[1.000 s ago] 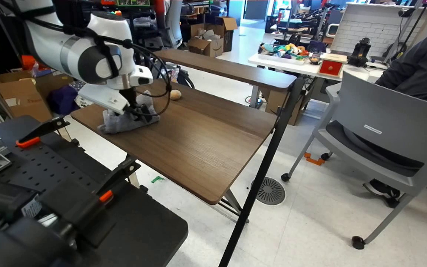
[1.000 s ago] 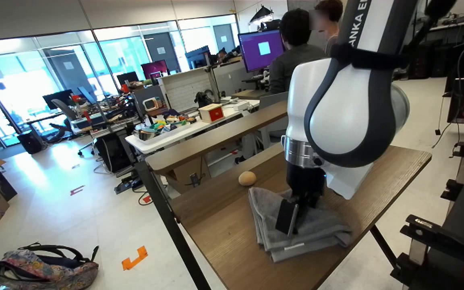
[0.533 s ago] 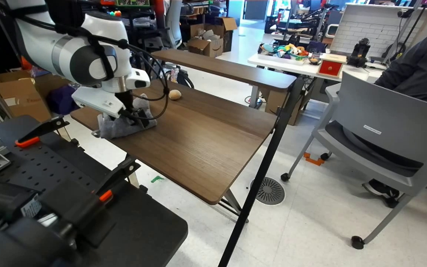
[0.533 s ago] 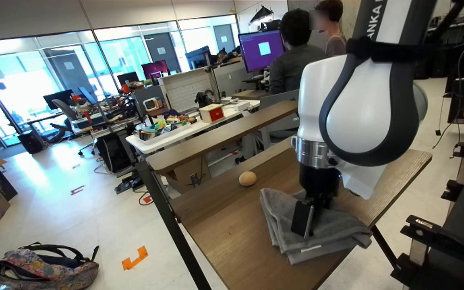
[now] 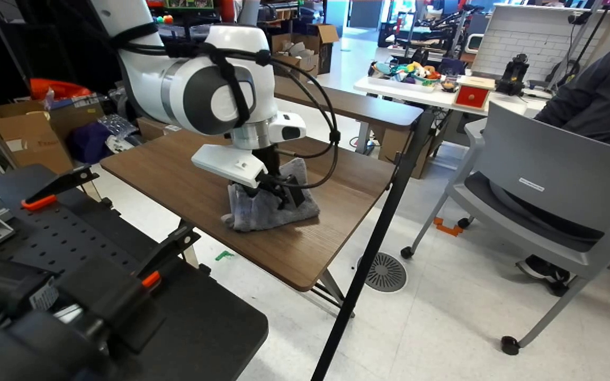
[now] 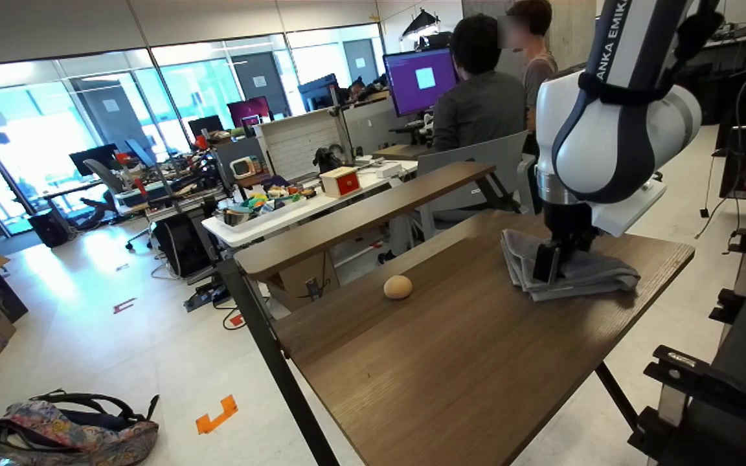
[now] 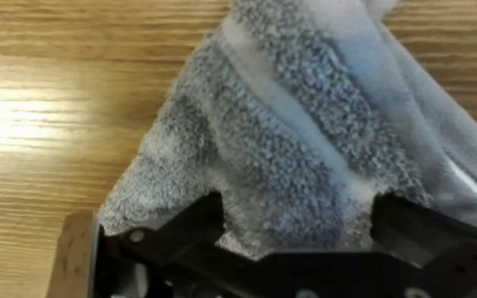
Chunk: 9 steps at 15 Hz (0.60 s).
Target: Move the potato to the left, use the grey towel to wipe the tabletop
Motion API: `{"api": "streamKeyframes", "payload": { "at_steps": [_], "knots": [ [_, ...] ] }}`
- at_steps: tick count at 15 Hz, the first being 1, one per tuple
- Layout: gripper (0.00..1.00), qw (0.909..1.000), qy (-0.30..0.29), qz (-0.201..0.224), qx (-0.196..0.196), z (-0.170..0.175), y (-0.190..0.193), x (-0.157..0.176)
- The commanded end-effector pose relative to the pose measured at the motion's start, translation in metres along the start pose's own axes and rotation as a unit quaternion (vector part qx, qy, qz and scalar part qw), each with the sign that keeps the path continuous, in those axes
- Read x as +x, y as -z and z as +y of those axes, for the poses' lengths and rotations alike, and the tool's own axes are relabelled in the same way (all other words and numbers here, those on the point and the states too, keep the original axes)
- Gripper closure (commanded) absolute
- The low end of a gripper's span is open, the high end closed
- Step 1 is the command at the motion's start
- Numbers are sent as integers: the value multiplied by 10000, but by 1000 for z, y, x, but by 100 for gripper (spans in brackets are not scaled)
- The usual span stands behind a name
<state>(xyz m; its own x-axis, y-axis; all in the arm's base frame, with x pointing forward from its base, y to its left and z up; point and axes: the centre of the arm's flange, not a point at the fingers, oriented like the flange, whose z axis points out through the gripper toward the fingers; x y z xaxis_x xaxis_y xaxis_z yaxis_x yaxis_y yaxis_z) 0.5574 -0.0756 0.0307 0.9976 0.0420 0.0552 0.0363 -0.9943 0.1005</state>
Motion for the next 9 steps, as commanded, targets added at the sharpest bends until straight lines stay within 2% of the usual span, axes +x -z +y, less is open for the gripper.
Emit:
{"api": "streamKeyframes", "payload": {
  "at_steps": [1, 3, 7, 8, 9],
  "knots": [
    [0, 9991, -175, 207, 333, 6, 31, 23],
    [0, 9959, -362, 514, 652, 4, 66, 36],
    [0, 9793, -693, 1232, 1447, 1, 147, 49],
    [0, 9863, -588, 1074, 1107, -7, 110, 60],
    [0, 9831, -637, 1205, 1225, -6, 128, 63]
  ]
}}
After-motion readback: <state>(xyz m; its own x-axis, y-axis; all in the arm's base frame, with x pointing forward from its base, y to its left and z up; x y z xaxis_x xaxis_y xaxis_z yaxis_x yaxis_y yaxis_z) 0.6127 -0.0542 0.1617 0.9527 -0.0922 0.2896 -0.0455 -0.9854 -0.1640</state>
